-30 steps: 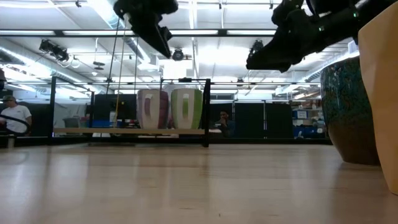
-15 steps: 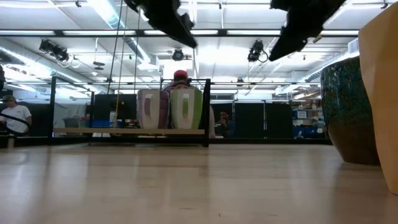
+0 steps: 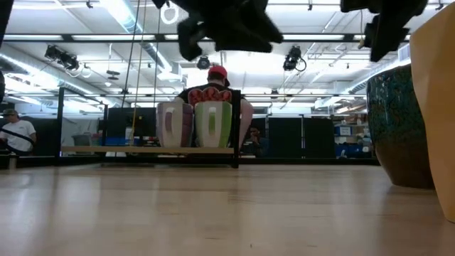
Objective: Place coffee mugs
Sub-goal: Put the dark blue patterned mug on the shelf
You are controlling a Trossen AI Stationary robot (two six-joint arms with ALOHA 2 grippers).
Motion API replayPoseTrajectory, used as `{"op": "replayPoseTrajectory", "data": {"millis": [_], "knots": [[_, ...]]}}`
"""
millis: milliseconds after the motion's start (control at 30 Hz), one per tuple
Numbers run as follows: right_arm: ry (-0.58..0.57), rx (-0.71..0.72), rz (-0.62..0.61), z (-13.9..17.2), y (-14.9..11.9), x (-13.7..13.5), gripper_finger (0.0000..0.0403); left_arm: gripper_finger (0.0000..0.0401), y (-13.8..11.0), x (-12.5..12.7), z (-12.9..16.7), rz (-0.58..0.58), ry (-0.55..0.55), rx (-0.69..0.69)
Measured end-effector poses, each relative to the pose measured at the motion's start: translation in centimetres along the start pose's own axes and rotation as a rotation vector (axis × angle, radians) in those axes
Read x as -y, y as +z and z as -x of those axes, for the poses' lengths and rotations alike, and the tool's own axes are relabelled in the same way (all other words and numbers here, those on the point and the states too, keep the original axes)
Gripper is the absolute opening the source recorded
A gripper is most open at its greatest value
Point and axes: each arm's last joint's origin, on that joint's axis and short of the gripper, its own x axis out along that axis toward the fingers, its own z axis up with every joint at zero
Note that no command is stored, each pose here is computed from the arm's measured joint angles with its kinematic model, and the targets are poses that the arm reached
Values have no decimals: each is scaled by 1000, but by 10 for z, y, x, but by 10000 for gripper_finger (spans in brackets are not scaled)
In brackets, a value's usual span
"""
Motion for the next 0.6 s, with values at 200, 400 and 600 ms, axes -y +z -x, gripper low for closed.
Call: {"op": "replayPoseTrajectory", "data": {"millis": [200,400,600], "knots": [[51,-66,-119,2,-8,-7,151,120,11,4,-21,-97,60,106],[3,-171,-181,3,-23,-8,151,105,25,2,-40,-144,44,212],[-49,-154,-251,3,-26,-8,151,92,27,-2,-63,-239,15,241]]}}
